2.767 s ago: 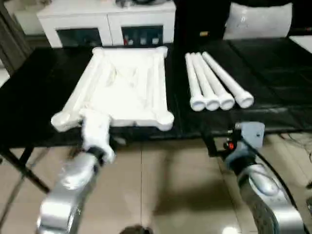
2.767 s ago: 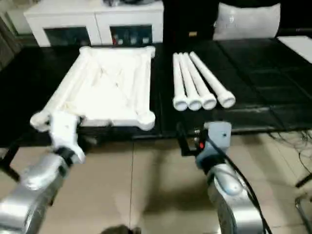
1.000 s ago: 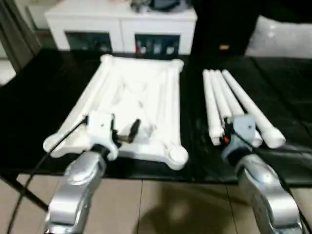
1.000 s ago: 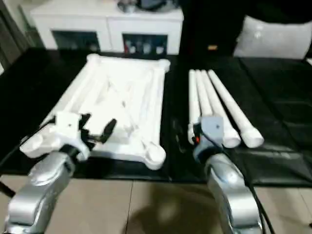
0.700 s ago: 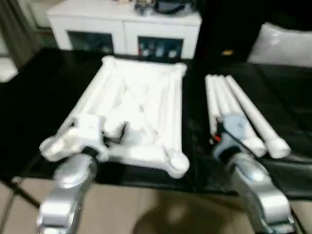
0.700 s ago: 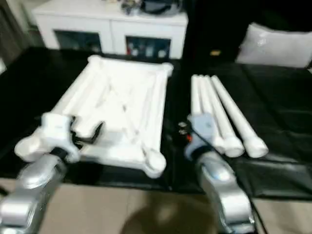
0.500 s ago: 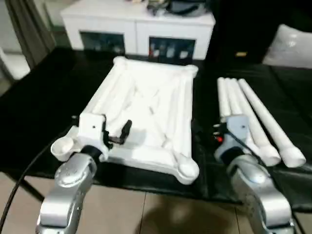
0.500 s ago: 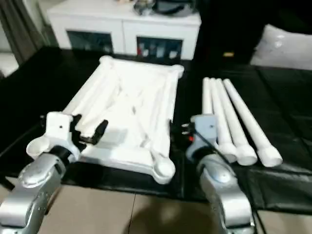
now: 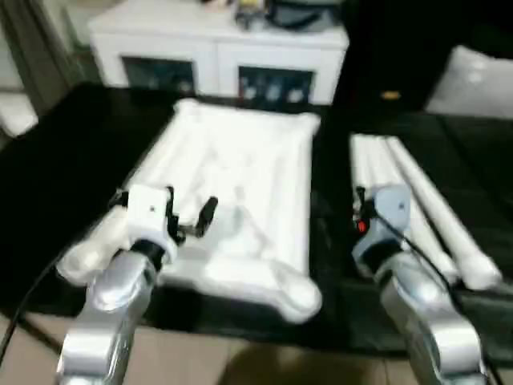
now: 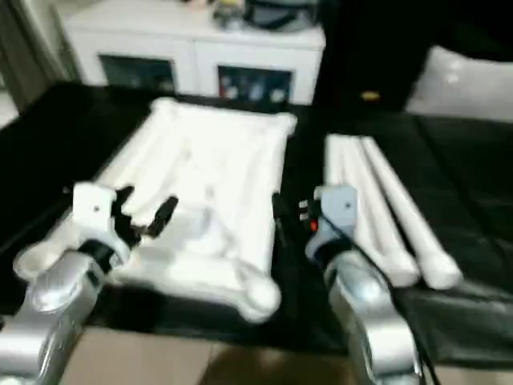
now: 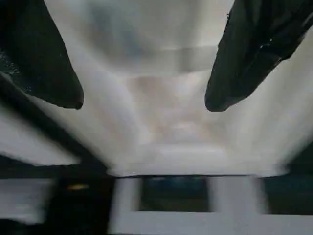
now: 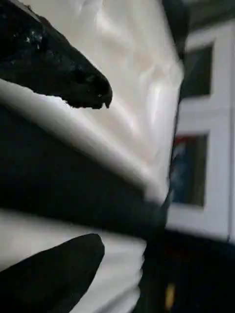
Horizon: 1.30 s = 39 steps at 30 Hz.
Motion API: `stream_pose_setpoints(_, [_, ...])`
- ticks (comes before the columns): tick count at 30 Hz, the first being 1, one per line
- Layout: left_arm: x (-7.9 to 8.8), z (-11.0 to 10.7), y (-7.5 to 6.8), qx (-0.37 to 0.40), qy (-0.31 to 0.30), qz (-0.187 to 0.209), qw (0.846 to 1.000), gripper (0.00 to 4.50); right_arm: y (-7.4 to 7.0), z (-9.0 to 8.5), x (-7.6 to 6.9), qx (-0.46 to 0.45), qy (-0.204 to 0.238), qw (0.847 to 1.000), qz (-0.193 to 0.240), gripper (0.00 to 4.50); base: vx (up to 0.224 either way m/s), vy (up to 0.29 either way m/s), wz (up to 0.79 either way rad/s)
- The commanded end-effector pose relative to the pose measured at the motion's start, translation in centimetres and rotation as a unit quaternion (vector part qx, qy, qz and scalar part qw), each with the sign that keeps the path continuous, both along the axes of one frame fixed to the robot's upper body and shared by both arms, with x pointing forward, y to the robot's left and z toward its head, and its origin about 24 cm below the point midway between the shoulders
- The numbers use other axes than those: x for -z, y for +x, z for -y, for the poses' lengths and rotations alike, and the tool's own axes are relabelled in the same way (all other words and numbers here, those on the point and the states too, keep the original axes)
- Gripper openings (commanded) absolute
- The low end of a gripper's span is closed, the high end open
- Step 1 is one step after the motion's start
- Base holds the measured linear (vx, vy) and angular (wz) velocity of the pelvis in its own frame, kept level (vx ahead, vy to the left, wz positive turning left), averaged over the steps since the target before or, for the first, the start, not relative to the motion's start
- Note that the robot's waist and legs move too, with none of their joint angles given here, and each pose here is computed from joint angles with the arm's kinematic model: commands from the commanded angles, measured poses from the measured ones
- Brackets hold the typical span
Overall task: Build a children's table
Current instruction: Move to table, then move table base
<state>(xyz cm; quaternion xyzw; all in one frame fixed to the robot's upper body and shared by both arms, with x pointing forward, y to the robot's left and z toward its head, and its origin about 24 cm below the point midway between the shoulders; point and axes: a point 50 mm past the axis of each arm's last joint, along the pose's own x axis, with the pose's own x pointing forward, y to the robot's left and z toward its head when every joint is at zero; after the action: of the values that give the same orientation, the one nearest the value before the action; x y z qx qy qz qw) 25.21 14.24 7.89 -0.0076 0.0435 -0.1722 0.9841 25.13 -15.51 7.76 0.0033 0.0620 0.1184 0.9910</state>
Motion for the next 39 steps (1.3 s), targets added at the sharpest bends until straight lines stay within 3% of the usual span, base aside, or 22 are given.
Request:
stream_pose_setpoints(1, [-0.1,-0.5,0.0,-0.007,0.003,0.002,1.0,4.47,0.1,-0.5,-1.0,-0.019,0.004,1.0,0.017,4.5,0.042,-0.033,-0.45])
stream_pose_setpoints(6, [-0.1,-0.3,-0.5,0.019,0.0,-0.001,1.0,4.47,0.1,-0.5,-1.3,-0.029,-0.011,0.999,0.02,4.5,0.014,0.004,-0.08])
stream_pose_setpoints(9, [-0.1,0.0,-1.1,0.071,0.005,-0.005,0.997,4.47,0.0,-0.3,-1.4,-0.04,-0.02,0.999,0.025,4.5,0.0,0.0,0.0])
stream_pose_setpoints(11, [0.1,0.1,-1.8,0.12,0.031,-0.013,0.992,4.47,-0.1,-0.4,-1.5,-0.069,-0.024,0.997,0.028,4.5,0.0,0.0,0.0])
stream_pose_setpoints(16, [0.0,-0.1,-2.0,0.164,0.053,-0.01,0.985,4.47,-0.2,-0.4,-1.6,-0.119,-0.026,0.992,0.023,4.5,0.0,0.0,0.0])
stream_pose_setpoints(22, [-0.2,0.2,-2.3,0.292,0.081,-0.012,0.953,4.47,-0.5,0.4,-1.3,-0.205,-0.074,0.976,0.002,4.5,0.0,0.0,0.0])
stream_pose_setpoints(25, [0.1,0.2,-2.9,0.391,0.094,-0.038,0.915,4.3,-1.0,1.0,-1.5,-0.258,-0.097,0.961,-0.01,4.5,0.0,0.0,0.0])
stream_pose_setpoints(26, [0.2,0.2,-3.0,0.397,0.094,-0.041,0.912,4.3,-1.1,1.0,-1.5,-0.261,-0.098,0.96,-0.01,4.5,0.0,0.0,0.0])
stream_pose_setpoints(27, [0.9,0.0,-3.1,0.427,0.094,-0.06,0.897,4.12,-1.4,1.1,-1.6,-0.276,-0.101,0.956,-0.014,4.5,0.0,0.0,0.0])
stream_pose_setpoints(31, [2.8,0.1,-2.9,0.481,0.108,-0.1,0.865,3.92,-2.1,1.4,-1.8,-0.304,-0.107,0.946,-0.023,4.5,0.0,0.0,0.0])
stream_pose_setpoints(36, [3.7,0.7,-2.1,0.5,0.136,-0.107,0.849,3.48,-3.0,1.3,-1.6,-0.33,-0.108,0.937,-0.039,4.5,0.0,0.0,0.0])
stream_pose_setpoints(39, [4.4,1.0,-1.1,0.496,0.148,-0.093,0.85,3.3,-3.7,1.1,-1.3,-0.35,-0.112,0.928,-0.061,4.5,0.0,0.0,0.0])
